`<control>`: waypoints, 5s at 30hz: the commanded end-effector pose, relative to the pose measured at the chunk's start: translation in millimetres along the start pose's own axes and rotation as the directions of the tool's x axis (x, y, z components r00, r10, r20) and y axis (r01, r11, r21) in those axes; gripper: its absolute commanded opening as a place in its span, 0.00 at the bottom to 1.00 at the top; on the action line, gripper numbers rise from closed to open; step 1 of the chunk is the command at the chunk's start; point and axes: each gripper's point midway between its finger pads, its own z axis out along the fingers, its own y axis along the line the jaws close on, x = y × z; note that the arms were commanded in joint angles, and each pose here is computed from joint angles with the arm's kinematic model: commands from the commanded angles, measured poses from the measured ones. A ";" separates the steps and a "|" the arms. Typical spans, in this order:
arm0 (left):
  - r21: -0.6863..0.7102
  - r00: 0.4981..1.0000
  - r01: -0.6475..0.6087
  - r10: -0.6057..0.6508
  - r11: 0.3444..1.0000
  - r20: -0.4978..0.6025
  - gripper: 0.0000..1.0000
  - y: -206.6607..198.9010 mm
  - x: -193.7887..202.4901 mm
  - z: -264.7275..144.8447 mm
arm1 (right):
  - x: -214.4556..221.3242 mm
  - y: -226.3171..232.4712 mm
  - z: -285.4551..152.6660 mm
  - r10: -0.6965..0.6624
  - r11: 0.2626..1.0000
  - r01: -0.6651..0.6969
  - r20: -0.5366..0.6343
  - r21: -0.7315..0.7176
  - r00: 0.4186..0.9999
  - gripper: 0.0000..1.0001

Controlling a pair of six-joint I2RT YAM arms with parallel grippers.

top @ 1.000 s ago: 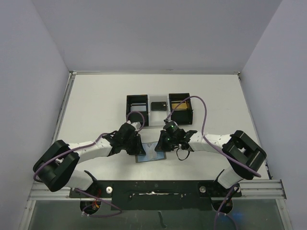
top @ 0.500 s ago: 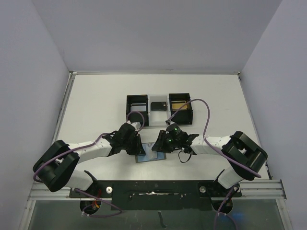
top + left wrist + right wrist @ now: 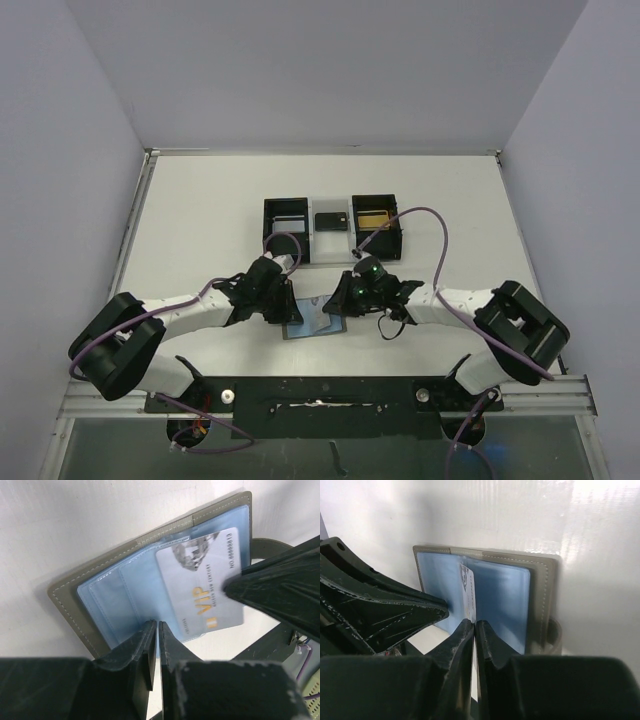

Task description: Take the credit cards out of the card holder

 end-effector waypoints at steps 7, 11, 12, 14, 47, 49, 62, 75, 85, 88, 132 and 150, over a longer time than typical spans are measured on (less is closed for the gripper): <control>-0.085 1.000 -0.023 0.022 0.996 -0.010 0.16 17.2 3.4 -2.2 | -6.8 -3.0 -5.6 0.006 1.000 -0.006 -0.003 -0.017 1.000 0.05; -0.034 0.998 -0.052 0.053 0.998 0.029 0.25 -5.6 -16.0 -9.0 | -7.8 -3.0 -3.0 0.007 1.000 -0.007 0.001 -0.015 1.000 0.06; -0.013 0.997 -0.059 0.059 0.998 0.040 0.26 -12.7 -20.7 -11.2 | -7.7 -3.2 -2.9 0.008 1.000 -0.008 0.001 -0.013 1.000 0.06; 0.041 0.996 -0.067 0.065 0.997 0.061 0.29 -27.7 -28.3 -14.5 | -7.9 -4.5 -2.4 0.008 1.000 -0.008 -0.002 -0.007 1.000 0.06; 0.017 1.000 -0.005 0.005 1.000 0.006 0.14 0.1 6.1 10.1 | -6.0 13.4 -0.2 0.030 0.991 -0.033 -0.026 -0.129 0.999 0.25; 0.018 1.000 -0.007 0.007 1.000 0.005 0.14 -0.9 5.3 10.2 | -5.5 13.4 0.6 0.032 0.991 -0.035 -0.030 -0.129 0.999 0.25; 0.016 1.000 -0.007 0.007 1.000 0.003 0.14 -1.3 4.9 10.2 | -6.7 7.1 1.3 0.044 0.994 -0.045 -0.016 -0.099 0.999 0.03; 0.012 1.000 -0.002 0.002 1.000 -0.001 0.14 -0.2 6.1 10.1 | -7.7 3.3 0.7 0.053 0.995 -0.054 -0.015 -0.081 0.999 0.22; 0.013 1.000 -0.001 0.001 1.000 0.008 0.14 -0.4 5.2 8.5 | -13.2 6.8 -8.3 0.039 0.996 -0.037 0.021 -0.087 0.999 0.02; 0.014 1.000 -0.002 0.002 1.000 0.009 0.14 -0.9 4.8 8.5 | -14.4 8.0 -11.2 0.035 0.995 -0.032 0.028 -0.089 0.999 0.01; 0.045 0.967 -0.020 0.008 0.999 0.254 0.47 9.3 -103.1 -90.8 | -74.6 77.7 -87.3 -0.433 0.869 0.495 0.461 -0.015 0.775 0.00; -0.152 0.816 0.104 0.003 0.983 0.578 0.74 93.7 -162.4 -176.6 | -40.3 119.9 -92.2 -0.915 0.252 0.930 0.379 0.268 0.139 0.00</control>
